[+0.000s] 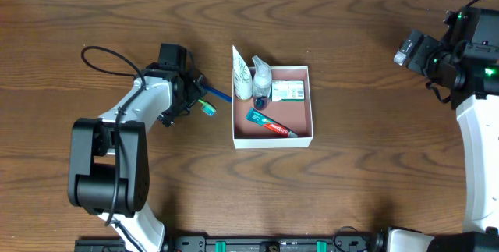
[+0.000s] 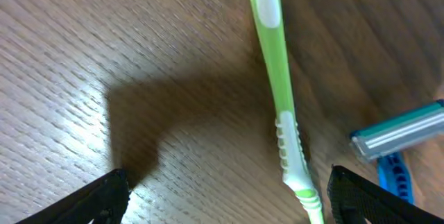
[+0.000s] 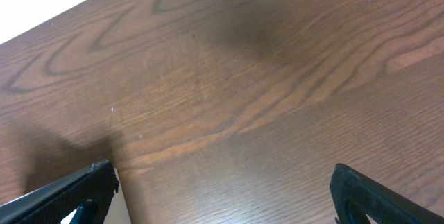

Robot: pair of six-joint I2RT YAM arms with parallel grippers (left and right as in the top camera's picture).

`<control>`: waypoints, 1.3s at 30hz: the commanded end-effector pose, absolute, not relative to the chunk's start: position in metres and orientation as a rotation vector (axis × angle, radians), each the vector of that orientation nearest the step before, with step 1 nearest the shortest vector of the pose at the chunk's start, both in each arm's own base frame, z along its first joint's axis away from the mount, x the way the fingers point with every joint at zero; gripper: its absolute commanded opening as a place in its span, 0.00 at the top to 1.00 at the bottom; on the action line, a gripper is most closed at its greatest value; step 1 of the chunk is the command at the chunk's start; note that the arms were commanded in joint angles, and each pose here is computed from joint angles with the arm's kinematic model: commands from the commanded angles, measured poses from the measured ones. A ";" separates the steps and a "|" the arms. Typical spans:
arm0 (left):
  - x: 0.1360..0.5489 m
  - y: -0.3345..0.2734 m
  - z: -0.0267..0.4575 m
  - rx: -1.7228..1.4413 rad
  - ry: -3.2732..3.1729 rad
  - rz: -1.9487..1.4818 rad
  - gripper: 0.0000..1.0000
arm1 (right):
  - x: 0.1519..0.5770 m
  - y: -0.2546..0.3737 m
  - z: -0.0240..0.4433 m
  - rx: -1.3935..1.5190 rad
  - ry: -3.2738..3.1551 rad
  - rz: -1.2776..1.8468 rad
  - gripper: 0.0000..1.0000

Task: Pack container
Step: 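Grasp the green toothbrush handle with the left gripper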

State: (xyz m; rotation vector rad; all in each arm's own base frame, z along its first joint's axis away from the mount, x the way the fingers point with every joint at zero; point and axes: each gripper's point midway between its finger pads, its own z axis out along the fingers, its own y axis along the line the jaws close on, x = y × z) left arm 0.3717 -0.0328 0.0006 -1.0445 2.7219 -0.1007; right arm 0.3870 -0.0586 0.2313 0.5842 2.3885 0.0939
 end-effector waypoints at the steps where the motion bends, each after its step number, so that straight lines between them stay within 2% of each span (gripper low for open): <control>1: 0.359 -0.031 -0.027 -1.057 2.798 -0.046 0.08 | 0.388 -0.060 0.237 0.572 2.377 0.092 0.01; 7: 0.344 -0.029 -0.037 -1.079 2.860 0.002 0.11 | 0.388 -0.060 0.237 0.572 2.376 0.091 0.01; 18: 0.292 -0.027 -0.035 -1.135 3.053 0.117 0.12 | 0.388 -0.060 0.237 0.572 2.377 0.091 0.01; 26: 0.306 -0.028 -0.037 -0.926 3.072 0.069 0.14 | 0.388 -0.060 0.237 0.572 2.377 0.092 0.01; 30: 0.315 -0.029 -0.037 -0.890 3.048 0.047 0.34 | 0.388 -0.060 0.237 0.572 2.377 0.092 0.01; 35: 0.322 -0.029 -0.037 -0.872 3.023 0.038 0.48 | 0.388 -0.060 0.237 0.572 2.376 0.091 0.01; 39: 0.324 -0.029 -0.037 -0.870 3.014 0.033 0.65 | 0.388 -0.060 0.237 0.572 2.376 0.092 0.01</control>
